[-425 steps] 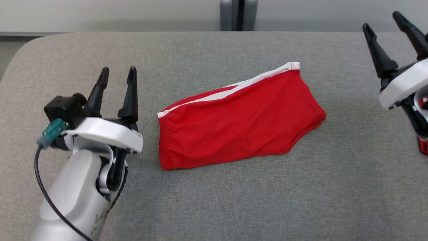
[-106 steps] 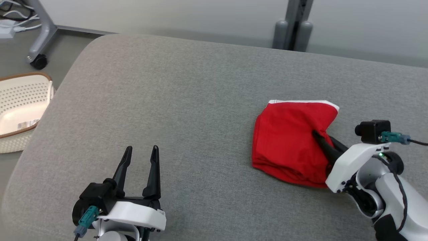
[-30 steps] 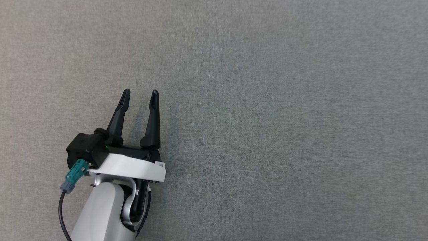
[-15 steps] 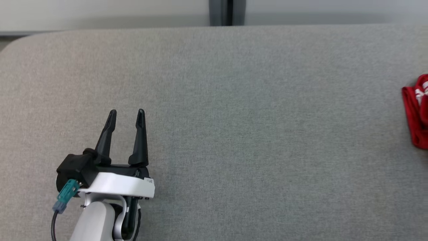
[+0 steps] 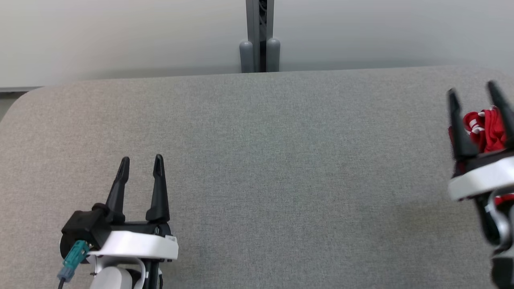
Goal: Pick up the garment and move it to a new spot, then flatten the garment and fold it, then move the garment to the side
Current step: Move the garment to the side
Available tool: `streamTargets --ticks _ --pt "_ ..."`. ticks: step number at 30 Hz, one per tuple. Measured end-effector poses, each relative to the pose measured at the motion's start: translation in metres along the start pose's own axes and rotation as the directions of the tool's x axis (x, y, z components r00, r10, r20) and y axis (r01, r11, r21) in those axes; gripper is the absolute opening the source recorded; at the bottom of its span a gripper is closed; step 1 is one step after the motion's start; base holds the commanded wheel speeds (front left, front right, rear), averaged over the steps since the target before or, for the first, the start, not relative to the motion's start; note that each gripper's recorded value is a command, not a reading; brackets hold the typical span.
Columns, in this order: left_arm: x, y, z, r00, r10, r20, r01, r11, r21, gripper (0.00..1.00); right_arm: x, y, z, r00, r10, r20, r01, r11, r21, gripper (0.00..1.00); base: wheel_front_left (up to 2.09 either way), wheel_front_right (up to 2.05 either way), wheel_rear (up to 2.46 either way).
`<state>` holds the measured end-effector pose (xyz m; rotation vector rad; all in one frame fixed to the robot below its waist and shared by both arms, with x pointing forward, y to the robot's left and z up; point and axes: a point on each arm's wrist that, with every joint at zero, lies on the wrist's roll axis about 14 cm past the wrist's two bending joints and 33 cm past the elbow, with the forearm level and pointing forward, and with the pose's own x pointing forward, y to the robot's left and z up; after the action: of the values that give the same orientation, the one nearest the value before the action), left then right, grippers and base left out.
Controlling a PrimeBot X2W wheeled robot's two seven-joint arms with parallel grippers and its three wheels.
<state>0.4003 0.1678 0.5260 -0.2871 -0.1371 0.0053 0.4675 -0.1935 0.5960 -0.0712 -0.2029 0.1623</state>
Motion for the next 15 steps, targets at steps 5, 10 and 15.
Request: streamTargets --ticks 5,10,15 --pt "-0.016 0.001 -0.003 1.000 0.007 -0.018 -0.007 1.000 -0.009 1.00 -0.021 0.043 -0.010 0.999 0.036 0.037 -0.040 0.992 0.118 1.00 0.00 0.00 0.00" --pt "-0.029 0.006 -0.007 0.999 0.042 -0.035 -0.043 0.999 -0.034 1.00 -0.041 0.074 -0.029 0.997 0.072 0.001 -0.071 0.985 0.155 1.00 0.00 0.00 0.00" --pt "-0.030 0.002 0.006 1.000 0.023 0.007 -0.023 1.000 -0.007 1.00 -0.049 0.093 -0.045 0.994 0.100 -0.039 -0.090 0.977 0.195 1.00 0.00 0.00 0.00"
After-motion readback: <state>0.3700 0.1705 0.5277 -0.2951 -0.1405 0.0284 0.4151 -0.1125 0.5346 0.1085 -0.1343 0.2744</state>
